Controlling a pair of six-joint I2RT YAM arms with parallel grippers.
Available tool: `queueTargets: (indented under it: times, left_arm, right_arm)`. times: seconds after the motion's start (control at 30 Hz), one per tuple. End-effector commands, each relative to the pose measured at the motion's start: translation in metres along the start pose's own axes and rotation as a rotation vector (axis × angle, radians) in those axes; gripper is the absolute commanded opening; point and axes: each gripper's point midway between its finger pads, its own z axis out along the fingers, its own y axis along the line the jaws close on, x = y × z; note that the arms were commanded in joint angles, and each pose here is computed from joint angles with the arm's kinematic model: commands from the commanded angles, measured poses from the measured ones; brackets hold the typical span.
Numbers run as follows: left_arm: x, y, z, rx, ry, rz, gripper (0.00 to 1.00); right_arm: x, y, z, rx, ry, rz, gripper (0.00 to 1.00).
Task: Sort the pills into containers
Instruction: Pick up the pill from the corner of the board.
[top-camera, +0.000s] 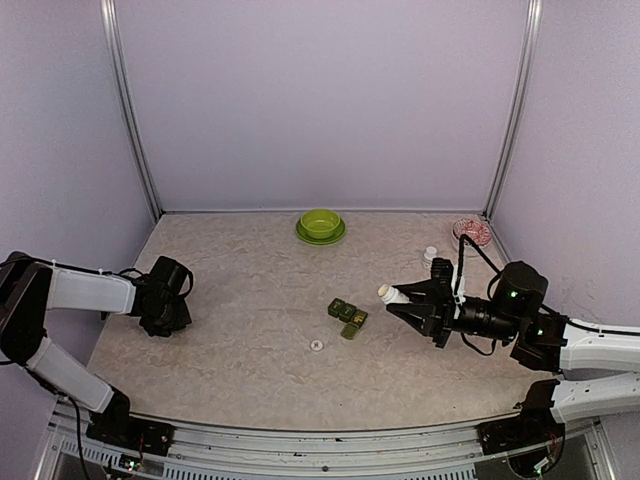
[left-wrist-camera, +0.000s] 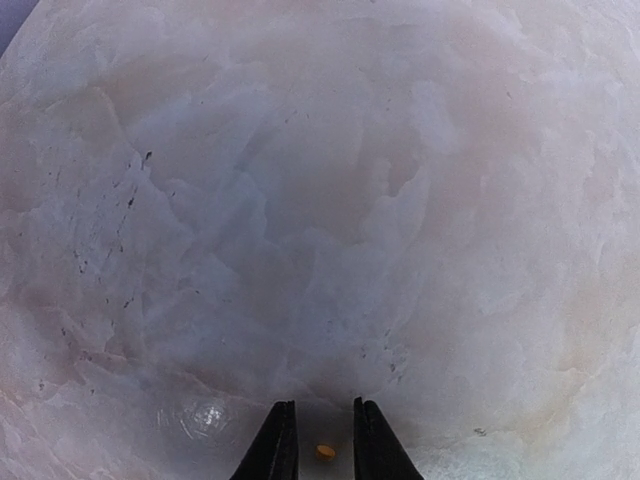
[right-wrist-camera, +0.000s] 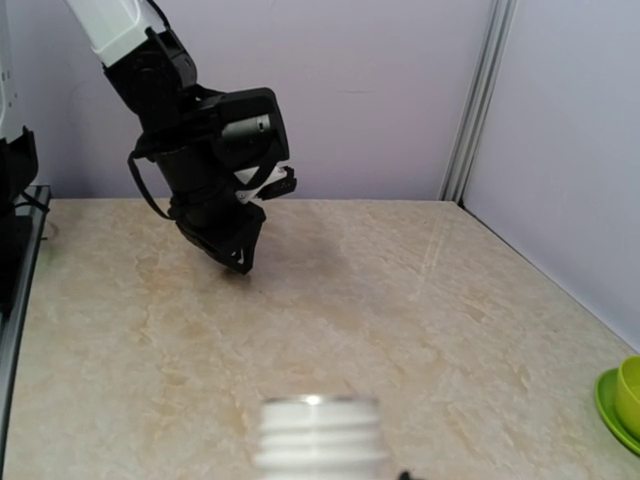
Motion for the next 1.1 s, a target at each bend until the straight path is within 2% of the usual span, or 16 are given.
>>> queueTargets:
  times: [0.0, 0.83, 1.07]
  left_arm:
    - [0.016, -0.001, 0.001, 0.011, 0.066, 0.033, 0.19]
    - [0.025, -0.012, -0.001, 0.028, 0.096, 0.078, 0.14]
    - [0.027, -0.012, -0.001, 0.029, 0.099, 0.080, 0.10]
  right_arm:
    - [-0.010, 0.001, 0.000, 0.003, -0.020, -0.010, 0.19]
    - [-0.010, -0.003, 0.001, 0.019, -0.012, -0.012, 0.19]
    - [-0.009, -0.004, 0.002, 0.023, -0.008, -0.012, 0.19]
